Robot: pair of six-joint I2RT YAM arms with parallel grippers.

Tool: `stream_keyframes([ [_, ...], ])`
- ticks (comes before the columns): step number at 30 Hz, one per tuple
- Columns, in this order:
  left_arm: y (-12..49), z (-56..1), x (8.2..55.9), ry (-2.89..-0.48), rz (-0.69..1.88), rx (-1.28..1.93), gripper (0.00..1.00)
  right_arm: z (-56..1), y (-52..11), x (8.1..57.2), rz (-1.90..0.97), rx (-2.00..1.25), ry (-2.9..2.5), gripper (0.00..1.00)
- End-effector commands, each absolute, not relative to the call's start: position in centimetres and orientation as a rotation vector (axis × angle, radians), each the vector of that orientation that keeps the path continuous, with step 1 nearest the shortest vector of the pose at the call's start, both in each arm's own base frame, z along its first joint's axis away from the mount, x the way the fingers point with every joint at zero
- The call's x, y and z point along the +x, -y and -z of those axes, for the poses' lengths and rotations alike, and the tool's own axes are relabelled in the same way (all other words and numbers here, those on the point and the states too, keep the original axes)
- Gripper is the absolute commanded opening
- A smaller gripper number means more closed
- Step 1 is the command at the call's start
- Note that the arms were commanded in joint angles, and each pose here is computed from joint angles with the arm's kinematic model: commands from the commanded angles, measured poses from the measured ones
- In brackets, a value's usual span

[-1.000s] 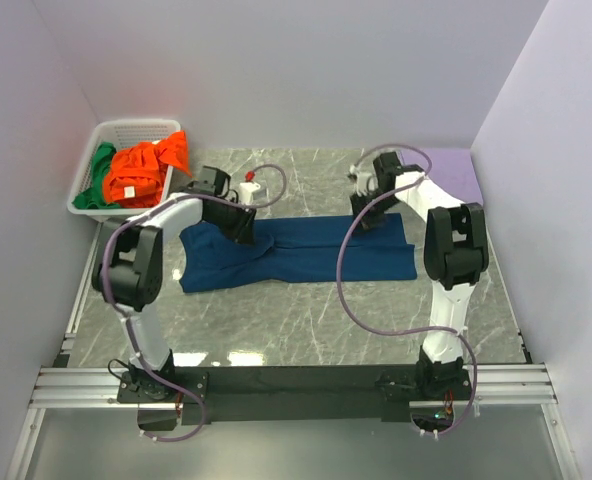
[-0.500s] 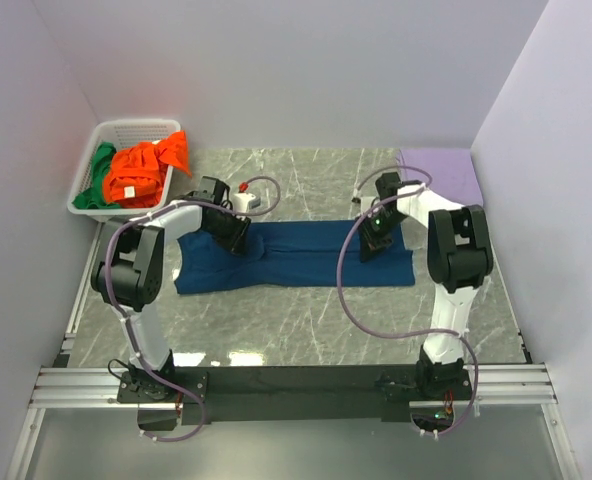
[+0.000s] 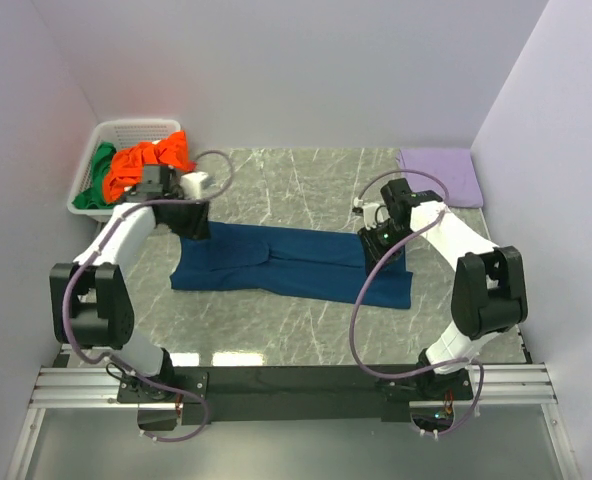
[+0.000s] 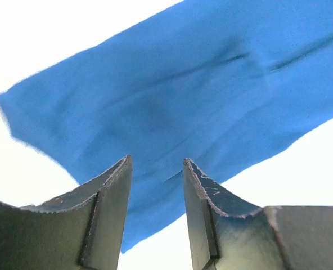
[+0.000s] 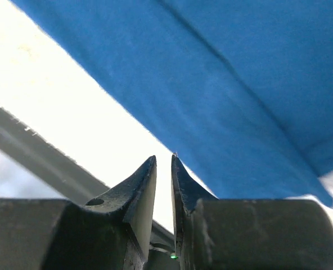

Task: Fold and stack the t-shirts
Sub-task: Fold the tshirt

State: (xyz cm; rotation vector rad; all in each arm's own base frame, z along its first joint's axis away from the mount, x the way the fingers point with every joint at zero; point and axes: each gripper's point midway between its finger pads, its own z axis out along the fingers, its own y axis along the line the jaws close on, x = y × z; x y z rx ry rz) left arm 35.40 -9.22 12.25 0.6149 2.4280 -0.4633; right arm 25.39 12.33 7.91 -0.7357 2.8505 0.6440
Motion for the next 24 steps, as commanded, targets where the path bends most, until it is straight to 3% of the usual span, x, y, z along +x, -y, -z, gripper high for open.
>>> stream_keyframes([
  [1,5.7,-8.9,32.4,-2.614,0.533,0.473,0.47,-8.0,-10.5,27.5,-0.457,-0.764,-2.816,0.24],
  [11,3.6,-4.2,32.0,-2.787,0.454,0.239,0.43,-5.1,-10.8,36.0,-0.313,-0.731,-2.831,0.2],
  [24,0.7,-4.4,30.3,-2.808,0.467,0.337,0.47,-1.4,-8.6,34.4,-0.184,-0.773,-2.94,0.18],
])
